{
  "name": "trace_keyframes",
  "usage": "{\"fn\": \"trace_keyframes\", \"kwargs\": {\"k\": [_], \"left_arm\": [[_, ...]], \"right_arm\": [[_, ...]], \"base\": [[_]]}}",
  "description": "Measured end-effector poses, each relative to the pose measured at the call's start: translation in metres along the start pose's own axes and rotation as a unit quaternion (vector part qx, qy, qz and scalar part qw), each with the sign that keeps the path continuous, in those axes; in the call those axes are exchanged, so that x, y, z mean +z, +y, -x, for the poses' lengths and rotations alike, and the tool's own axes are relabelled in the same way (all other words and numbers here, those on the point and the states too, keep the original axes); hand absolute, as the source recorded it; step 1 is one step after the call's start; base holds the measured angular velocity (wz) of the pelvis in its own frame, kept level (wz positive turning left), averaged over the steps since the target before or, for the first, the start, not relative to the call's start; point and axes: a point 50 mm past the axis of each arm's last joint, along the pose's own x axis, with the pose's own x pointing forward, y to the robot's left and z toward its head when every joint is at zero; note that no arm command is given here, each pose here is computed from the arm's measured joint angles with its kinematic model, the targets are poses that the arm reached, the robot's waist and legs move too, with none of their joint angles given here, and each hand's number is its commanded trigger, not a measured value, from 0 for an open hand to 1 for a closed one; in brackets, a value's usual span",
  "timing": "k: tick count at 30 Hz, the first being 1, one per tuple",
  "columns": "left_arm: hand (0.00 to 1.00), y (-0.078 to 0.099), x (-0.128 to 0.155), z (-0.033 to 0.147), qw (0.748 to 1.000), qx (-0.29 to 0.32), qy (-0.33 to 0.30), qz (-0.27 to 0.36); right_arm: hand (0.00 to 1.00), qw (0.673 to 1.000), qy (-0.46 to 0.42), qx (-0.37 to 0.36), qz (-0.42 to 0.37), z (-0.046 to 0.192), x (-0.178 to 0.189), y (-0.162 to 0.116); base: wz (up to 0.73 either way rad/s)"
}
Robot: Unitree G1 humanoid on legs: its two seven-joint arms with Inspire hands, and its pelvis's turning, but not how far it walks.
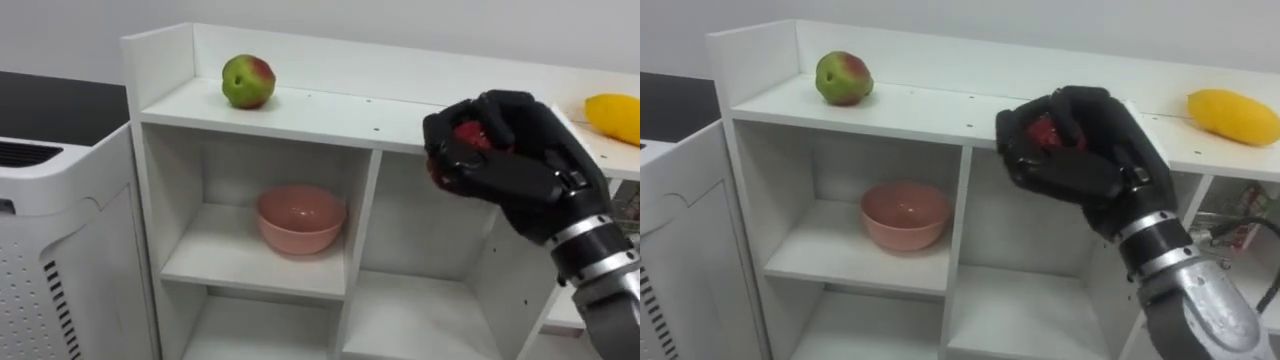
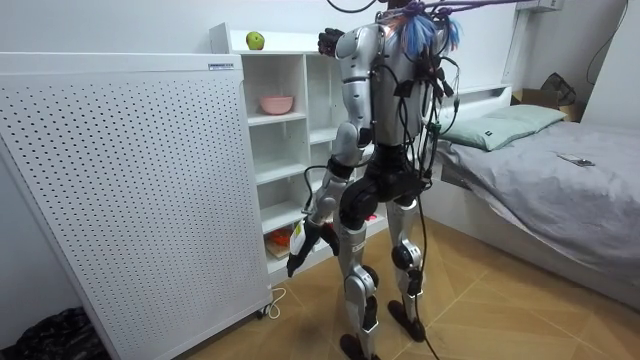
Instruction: Arrange fruit in the closet
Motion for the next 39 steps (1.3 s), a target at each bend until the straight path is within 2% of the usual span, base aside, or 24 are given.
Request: {"fn": "trace_keyframes", "kwargs": {"k": [5, 7, 13, 17, 19, 21, 24, 29, 33, 39], "left_arm": [[0.00, -0.002, -0.001, 0.001, 1.000, 0.000, 0.005, -0.009], [0.00, -0.001, 0.000, 0.000, 1.000, 0.007, 0.005, -0.010], [0.00, -0.002, 0.006, 0.000, 1.000, 0.012, 0.002, -0.027], [0.00, 0.000, 0.020, -0.003, 1.000, 0.013, -0.014, -0.018], [0.00, -0.003, 0.029, -0.003, 0.999, 0.013, -0.023, -0.023], [0.00, -0.008, 0.037, -0.004, 0.999, 0.004, -0.027, -0.025], [0.00, -0.007, 0.050, -0.006, 0.999, 0.003, -0.036, -0.009], [0.00, -0.015, 0.060, -0.006, 0.999, -0.009, -0.039, 0.024], [0.00, -0.018, 0.059, -0.006, 0.999, -0.015, -0.032, 0.022], [0.00, -0.015, 0.070, -0.007, 0.998, -0.009, -0.040, 0.047]], "right_arm": [[1.00, 0.999, 0.011, 0.042, -0.009, 0.001, -0.003, 0.012], [1.00, 0.998, 0.021, 0.053, -0.030, 0.008, -0.009, 0.014], [1.00, 0.981, 0.091, 0.044, -0.165, 0.040, -0.059, 0.024], [1.00, 0.948, 0.135, -0.017, -0.287, 0.058, -0.098, 0.021], [1.00, 0.934, 0.147, -0.049, -0.323, 0.062, -0.115, 0.019], [1.00, 0.905, 0.172, -0.103, -0.374, 0.074, -0.143, 0.018], [1.00, 0.867, 0.187, -0.166, -0.432, 0.089, -0.168, 0.023], [1.00, 0.825, 0.218, -0.249, -0.458, 0.110, -0.193, 0.018], [1.00, 0.787, 0.209, -0.301, -0.496, 0.106, -0.203, 0.015], [1.00, 0.758, 0.185, -0.354, -0.516, 0.094, -0.204, -0.004]], "base": [[0.00], [0.00], [-0.02], [-0.03], [0.02], [0.05], [0.00], [-0.02], [-0.12], [0.05]]}}
